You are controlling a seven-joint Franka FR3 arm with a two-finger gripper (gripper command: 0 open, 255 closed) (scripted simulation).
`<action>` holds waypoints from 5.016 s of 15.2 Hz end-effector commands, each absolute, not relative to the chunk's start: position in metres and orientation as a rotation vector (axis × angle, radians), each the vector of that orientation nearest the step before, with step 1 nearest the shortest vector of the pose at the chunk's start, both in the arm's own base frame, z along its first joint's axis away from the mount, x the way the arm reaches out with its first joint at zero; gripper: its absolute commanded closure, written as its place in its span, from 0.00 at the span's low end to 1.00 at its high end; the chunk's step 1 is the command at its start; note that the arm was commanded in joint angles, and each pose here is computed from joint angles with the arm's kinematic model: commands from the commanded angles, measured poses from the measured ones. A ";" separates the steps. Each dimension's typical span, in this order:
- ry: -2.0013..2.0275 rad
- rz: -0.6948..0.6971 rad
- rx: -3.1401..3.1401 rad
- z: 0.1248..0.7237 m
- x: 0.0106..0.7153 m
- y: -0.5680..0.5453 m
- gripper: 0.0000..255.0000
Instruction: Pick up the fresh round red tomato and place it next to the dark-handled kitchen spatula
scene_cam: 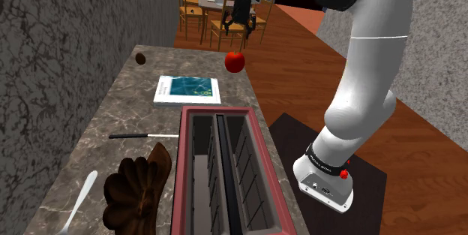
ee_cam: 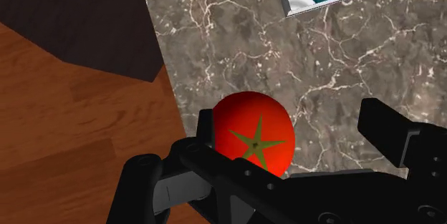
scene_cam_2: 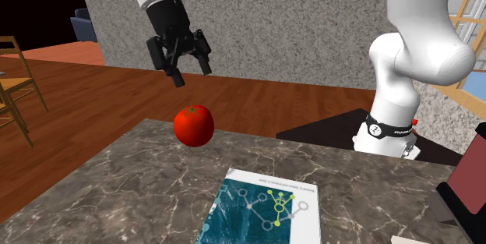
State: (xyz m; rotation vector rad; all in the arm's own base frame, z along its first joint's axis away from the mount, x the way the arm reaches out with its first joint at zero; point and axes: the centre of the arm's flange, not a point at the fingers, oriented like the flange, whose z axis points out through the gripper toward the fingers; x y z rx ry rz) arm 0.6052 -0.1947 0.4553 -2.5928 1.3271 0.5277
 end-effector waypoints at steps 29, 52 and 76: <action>1.596 0.635 -2.376 0.370 0.629 -0.266 1.00; 1.596 0.634 -2.376 0.463 0.630 -0.214 1.00; 1.596 0.634 -2.376 0.516 0.635 0.099 1.00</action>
